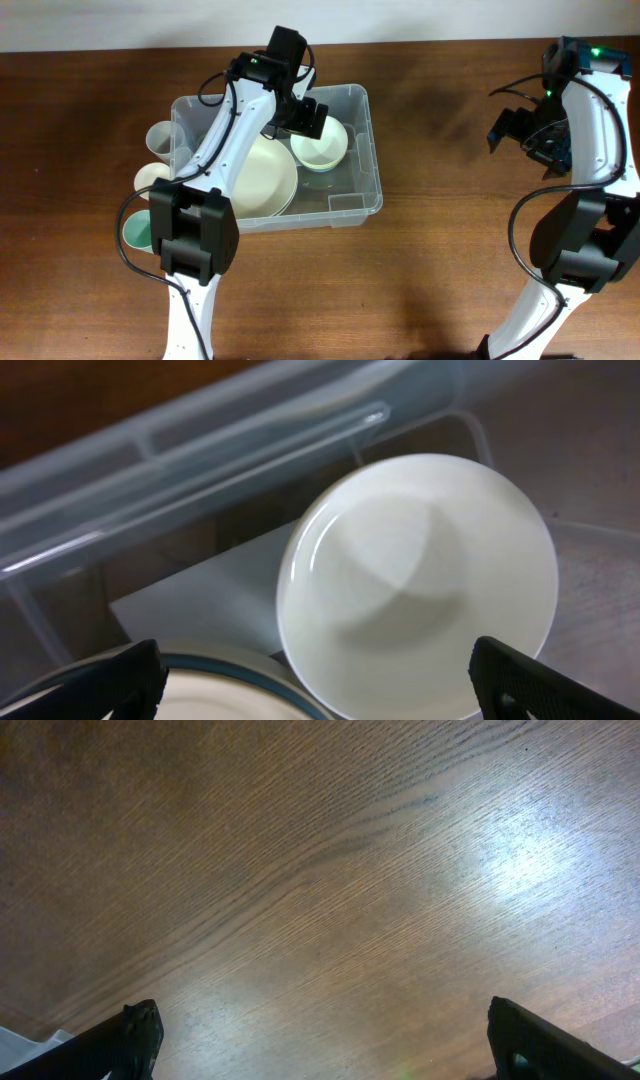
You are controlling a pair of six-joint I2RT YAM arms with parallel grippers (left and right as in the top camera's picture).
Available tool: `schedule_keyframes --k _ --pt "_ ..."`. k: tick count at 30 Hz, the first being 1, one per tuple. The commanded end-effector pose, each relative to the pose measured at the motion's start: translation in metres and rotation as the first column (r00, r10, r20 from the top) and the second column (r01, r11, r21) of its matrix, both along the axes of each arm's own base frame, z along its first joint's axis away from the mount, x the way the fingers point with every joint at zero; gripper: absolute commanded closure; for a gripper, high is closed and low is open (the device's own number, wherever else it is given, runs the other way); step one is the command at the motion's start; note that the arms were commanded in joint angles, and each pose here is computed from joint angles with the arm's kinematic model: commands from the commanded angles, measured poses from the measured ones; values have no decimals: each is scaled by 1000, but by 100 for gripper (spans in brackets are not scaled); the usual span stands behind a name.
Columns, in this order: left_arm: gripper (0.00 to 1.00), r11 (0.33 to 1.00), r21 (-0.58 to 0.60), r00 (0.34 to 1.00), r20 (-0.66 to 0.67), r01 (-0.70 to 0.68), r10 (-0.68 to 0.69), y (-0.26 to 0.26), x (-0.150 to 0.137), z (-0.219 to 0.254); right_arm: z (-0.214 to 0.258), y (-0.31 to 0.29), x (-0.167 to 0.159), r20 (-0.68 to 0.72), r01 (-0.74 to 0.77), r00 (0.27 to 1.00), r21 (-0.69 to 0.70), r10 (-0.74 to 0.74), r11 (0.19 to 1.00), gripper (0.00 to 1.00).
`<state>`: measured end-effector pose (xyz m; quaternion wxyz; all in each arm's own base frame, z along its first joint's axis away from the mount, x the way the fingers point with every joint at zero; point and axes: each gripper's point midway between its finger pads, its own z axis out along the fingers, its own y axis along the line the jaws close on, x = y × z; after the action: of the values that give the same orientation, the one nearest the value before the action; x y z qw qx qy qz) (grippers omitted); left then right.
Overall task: Pack container
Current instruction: 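Move the left gripper to the grey cup at left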
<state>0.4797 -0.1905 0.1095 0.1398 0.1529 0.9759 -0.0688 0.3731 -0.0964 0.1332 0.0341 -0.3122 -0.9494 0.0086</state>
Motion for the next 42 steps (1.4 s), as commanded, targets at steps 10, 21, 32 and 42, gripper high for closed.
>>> schedule_keyframes --k 10,21,32,42 --pt "0 973 -24 926 301 -231 227 89 40 154 2 0 -1 4 4 1000 0 -4 1000 1" --pt "1 739 -10 733 115 -674 670 281 5 132 2 0 -1 4 4 1000 0 -4 1000 1" --pt "0 744 79 740 -75 -663 668 325 0 49 2 0 -1 4 4 1000 0 -4 1000 1" --pt "1 807 91 791 -160 -584 591 320 4 7 2 0 -1 4 4 1000 0 -4 1000 1"
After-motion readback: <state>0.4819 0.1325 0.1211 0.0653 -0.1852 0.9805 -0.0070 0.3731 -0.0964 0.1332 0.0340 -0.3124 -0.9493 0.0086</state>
